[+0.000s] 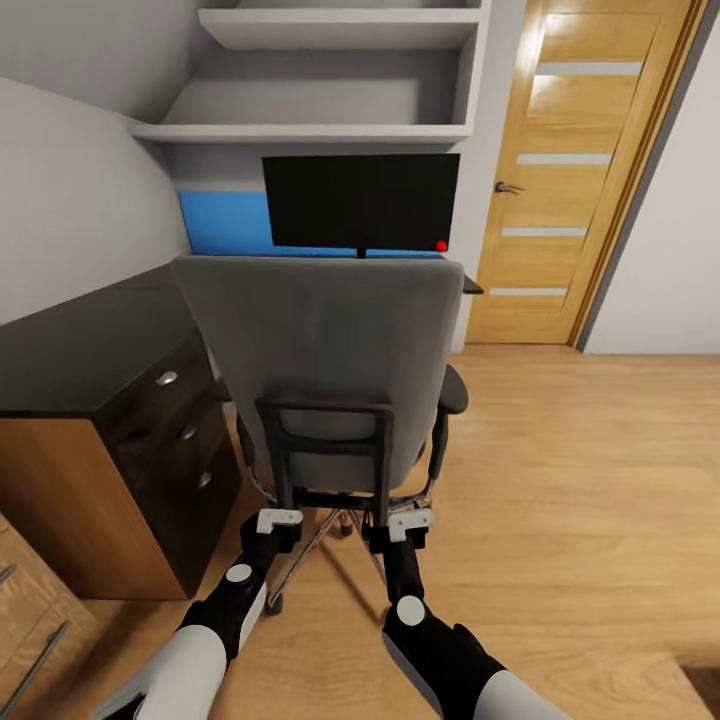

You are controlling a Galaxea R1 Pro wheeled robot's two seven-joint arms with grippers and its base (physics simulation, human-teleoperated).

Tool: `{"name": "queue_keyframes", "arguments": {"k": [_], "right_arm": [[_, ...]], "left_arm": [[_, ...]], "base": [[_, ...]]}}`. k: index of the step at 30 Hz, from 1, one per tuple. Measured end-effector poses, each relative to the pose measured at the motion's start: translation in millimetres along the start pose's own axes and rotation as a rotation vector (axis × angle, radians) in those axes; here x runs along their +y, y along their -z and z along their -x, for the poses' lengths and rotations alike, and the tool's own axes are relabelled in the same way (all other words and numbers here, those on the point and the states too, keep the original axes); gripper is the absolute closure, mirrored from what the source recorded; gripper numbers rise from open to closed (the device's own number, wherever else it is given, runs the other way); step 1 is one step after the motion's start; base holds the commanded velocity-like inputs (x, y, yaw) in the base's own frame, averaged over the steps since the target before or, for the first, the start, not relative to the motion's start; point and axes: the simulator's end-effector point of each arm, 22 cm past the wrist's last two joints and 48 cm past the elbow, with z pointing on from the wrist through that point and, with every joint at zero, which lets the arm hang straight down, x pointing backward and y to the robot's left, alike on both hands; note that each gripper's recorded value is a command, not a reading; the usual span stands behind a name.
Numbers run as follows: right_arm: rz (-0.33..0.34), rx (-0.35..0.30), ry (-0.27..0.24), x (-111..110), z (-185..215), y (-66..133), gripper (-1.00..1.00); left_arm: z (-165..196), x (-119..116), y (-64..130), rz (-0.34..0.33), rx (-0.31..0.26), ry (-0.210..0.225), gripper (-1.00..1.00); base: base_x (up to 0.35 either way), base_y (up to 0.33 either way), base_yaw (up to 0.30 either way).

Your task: In the bedroom, organize the workspace by keeping the computer under the desk, ensuring the monitor is on the desk, placing the keyboard on the desk next to the monitor, placing the mouse on the desk next to the keyboard, moving the folder from the swivel chair onto the desk next to the mouse, stacking the notebook on top of the folder with the pen on top of the notebook, and positioning the swivel chair next to the desk.

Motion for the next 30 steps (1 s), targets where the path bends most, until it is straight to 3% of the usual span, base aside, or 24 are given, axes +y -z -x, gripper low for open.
{"name": "queue_keyframes", "arguments": {"k": [30], "right_arm": [[0.002, 0.000, 0.003, -0.1, -0.1, -0.1, -1.00]], "left_arm": [[0.2, -1.0, 0.0, -0.003, -0.001, -0.004, -1.00]], "base": [[0.211, 0.000, 0.000]]}}
